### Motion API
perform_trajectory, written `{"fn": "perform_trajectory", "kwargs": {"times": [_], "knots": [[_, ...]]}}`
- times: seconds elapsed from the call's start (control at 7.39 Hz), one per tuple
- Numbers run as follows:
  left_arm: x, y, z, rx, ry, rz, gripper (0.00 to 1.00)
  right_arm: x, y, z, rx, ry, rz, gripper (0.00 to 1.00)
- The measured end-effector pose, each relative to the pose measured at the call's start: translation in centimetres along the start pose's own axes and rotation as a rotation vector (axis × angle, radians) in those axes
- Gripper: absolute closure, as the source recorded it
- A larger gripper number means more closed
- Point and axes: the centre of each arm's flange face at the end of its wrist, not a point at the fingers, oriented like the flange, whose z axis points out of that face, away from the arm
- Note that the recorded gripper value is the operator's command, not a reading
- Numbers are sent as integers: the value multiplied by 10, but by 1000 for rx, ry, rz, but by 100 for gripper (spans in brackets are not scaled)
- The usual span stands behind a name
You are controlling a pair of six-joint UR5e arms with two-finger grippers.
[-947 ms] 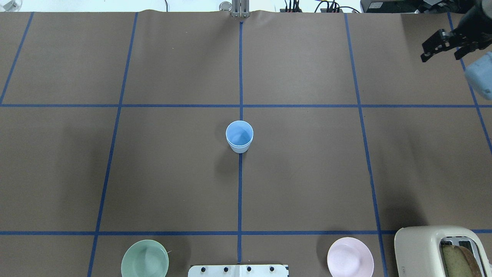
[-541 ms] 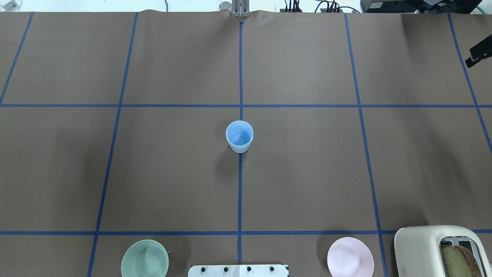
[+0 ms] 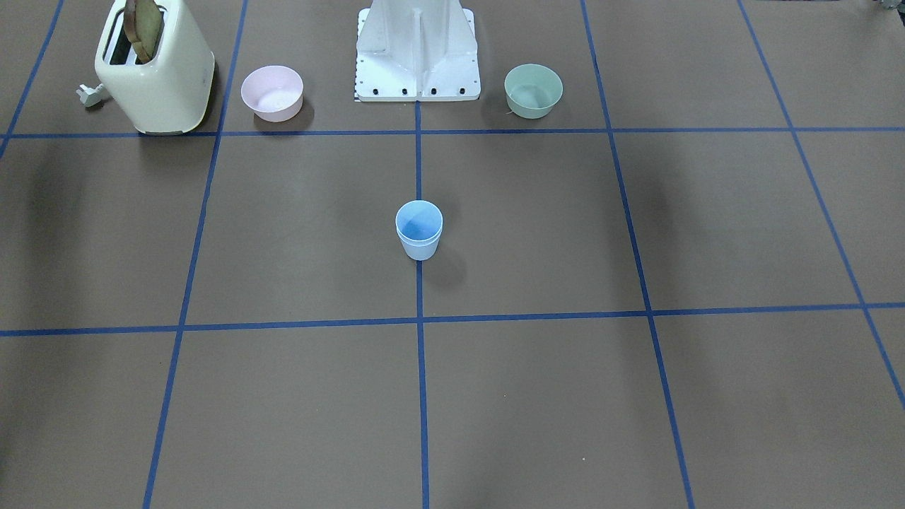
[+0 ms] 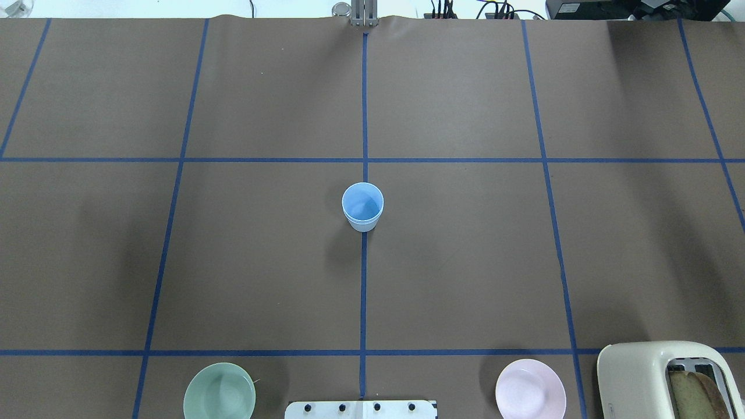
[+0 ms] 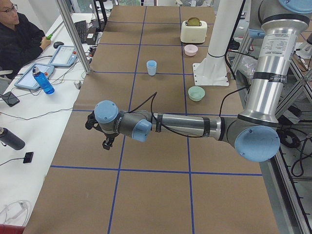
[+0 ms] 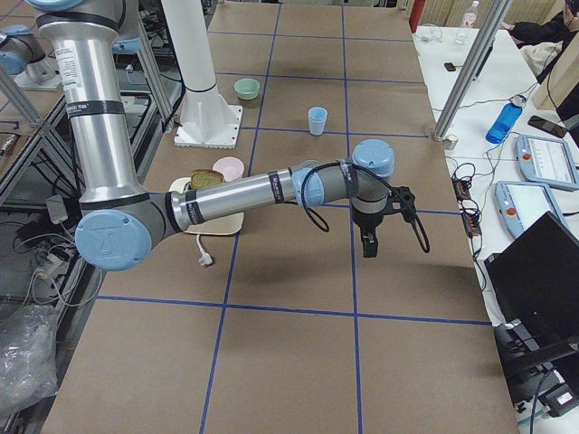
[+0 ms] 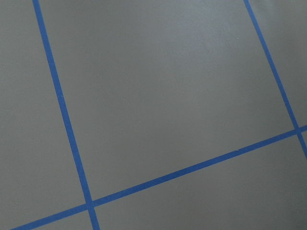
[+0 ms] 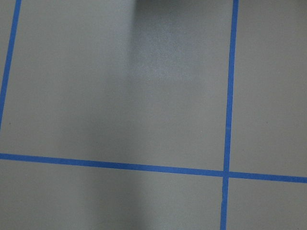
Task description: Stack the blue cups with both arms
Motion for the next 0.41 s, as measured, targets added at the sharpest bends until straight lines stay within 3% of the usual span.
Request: {"fn": "perform_trajectory", "kwargs": {"times": [0.41], "knots": [[3,-5,-2,3,-1,-4,2,7,1,8,12,-5,-11,0]]}}
